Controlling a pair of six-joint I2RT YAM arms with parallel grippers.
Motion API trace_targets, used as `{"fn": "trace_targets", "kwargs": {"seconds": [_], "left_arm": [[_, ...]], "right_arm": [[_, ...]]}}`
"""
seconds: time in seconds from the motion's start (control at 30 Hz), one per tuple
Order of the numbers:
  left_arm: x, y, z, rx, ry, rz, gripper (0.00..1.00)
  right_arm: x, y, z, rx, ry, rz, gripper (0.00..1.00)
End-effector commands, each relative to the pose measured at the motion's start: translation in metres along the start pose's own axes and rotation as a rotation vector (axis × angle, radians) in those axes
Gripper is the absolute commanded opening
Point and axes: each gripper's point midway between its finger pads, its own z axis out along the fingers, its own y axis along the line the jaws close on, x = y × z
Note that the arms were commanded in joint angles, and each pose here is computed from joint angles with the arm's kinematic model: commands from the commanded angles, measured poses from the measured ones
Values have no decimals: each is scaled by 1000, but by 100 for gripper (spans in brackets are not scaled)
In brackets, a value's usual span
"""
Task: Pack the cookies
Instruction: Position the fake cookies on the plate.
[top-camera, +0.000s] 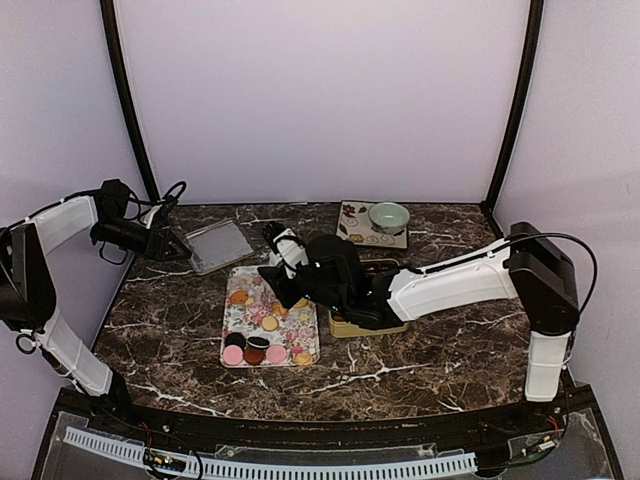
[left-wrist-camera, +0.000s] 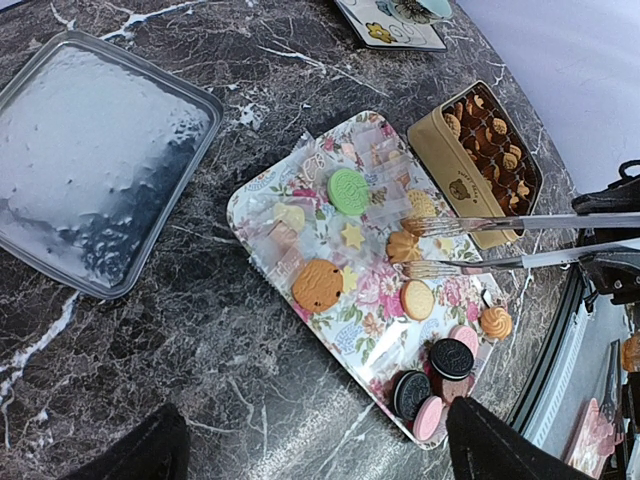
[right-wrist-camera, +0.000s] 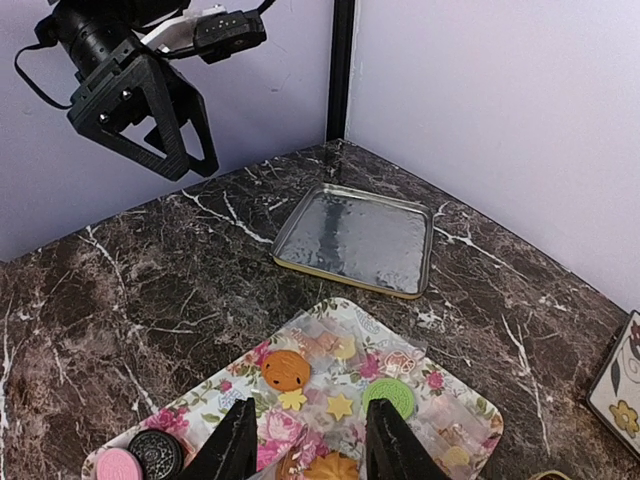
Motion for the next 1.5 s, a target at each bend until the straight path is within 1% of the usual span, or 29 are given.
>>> {"fn": "trace_targets", "kwargs": {"seconds": [0.0,0.13,0.3,0.5,0.8,0.97,1.17,1.47], "left_arm": [[0,-10,-8,13,-14,6,92],[-1,-10,-9,12,-17,10,92],[-1,-11,-10,9,-16,10,92],[0,-11,-9,10,-13,7,92],[0,-11,-10,4,-11,14,92],[1,-11,-11,0,-9,20,92],[2,-10,-9,6,-7,14,92],[1,-11,-10,4,-9,17,91]], "right_arm": [[-7,2,-17,8,-1,5,37],[-14,-5,-24,44,-15,-10,37],[-20,-7,-24,49,-22,-22,37],[-18,-5,-14,39,-22,-20,37],[-44,2,5,7,-103,9,37],[-37,2,14,18,-88,-12,37],[-31,-12,13,58,-77,-40,37],[-36,-23,16,71,-95,-44,37]]}}
